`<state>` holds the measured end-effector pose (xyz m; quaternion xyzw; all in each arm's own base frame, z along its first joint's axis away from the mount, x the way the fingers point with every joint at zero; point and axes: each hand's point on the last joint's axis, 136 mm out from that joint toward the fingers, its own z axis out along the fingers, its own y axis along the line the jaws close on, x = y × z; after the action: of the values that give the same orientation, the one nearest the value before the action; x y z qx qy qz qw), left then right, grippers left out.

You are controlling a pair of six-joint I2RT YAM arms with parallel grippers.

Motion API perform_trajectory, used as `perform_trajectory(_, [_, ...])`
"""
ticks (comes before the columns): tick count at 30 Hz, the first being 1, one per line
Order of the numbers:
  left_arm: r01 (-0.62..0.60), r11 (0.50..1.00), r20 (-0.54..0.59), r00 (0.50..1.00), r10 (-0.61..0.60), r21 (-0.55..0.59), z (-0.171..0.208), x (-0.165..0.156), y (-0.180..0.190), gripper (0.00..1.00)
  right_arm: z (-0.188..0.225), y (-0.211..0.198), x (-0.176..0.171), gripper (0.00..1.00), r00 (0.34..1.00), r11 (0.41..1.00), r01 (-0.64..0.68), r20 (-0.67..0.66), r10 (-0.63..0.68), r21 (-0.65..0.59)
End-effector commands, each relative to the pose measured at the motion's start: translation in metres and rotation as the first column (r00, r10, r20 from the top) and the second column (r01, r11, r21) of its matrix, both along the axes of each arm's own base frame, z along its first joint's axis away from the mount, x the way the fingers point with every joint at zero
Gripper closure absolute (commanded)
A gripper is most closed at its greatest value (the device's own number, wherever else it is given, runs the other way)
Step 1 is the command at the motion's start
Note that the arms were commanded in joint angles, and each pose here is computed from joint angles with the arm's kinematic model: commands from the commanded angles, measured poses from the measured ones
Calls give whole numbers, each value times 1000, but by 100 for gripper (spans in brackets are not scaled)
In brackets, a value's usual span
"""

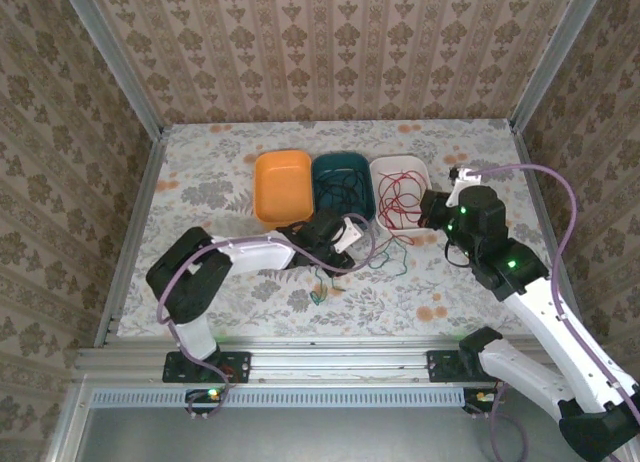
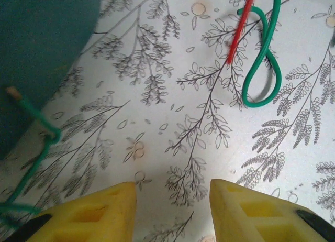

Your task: Untangle the cables

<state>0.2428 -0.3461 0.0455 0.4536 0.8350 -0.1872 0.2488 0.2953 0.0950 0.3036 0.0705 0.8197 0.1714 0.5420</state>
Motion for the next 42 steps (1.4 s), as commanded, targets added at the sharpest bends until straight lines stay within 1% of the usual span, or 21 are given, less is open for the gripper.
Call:
perform_trajectory(1, [-55, 998, 12, 998, 55, -12, 11, 2, 14, 58, 50, -15, 6, 98, 990, 998, 53, 135, -47, -39])
perform_trajectory(4, [-86, 996, 32, 996, 87, -37, 21, 5, 19, 58, 79, -23, 16, 97, 975, 996, 90, 207, -84, -20])
perform_trajectory(8, [-128, 987, 58, 989, 133, -96, 41, 13, 23, 56, 100, -34, 40, 97, 956, 988, 155, 257, -144, -24])
perform_trajectory(12, [-175, 973, 66, 980, 186, -154, 59, 23, 32, 54, 102, -45, 75, 97, 941, 975, 220, 269, -205, -27])
perform_trajectory(17, [-204, 965, 69, 973, 218, -166, 65, 28, 43, 52, 99, -44, 107, 97, 942, 975, 221, 262, -211, -9])
perform_trajectory(21, [-200, 967, 60, 975, 212, -156, 61, 25, 46, 51, 78, -40, 126, 97, 963, 974, 213, 185, -196, -80])
perform_trajectory(24, [-198, 967, 50, 977, 208, -162, 61, 23, 45, 51, 44, -44, 136, 98, 972, 963, 231, 72, -223, -140])
perform_trajectory(27, [-195, 965, 44, 978, 205, -173, 62, 23, 43, 50, 5, -43, 142, 98, 974, 961, 225, 11, -226, -163])
perform_trajectory(29, [-190, 966, 37, 979, 200, -174, 62, 22, 42, 49, -14, -42, 144, 98, 974, 961, 221, -22, -228, -165])
perform_trajectory(31, [-185, 967, 31, 981, 193, -174, 61, 21, 41, 49, -26, -41, 143, 99, 973, 963, 220, -37, -228, -154])
perform_trajectory(33, [-174, 968, 25, 983, 182, -179, 62, 19, 38, 48, -23, -39, 140, 99, 977, 968, 209, -21, -213, -139])
perform_trajectory(35, [-151, 974, 26, 987, 158, -172, 62, 16, 34, 48, -9, -40, 133, 99, 978, 970, 207, 18, -206, -128])
perform_trajectory(39, [-109, 983, 33, 993, 115, -145, 59, 11, 25, 47, 38, -51, 108, 98, 966, 964, 236, 140, -218, -126])
perform_trajectory(42, [-106, 983, 33, 993, 112, -149, 58, 12, 20, 47, 70, -69, 85, 98, 934, 940, 313, 223, -278, -138])
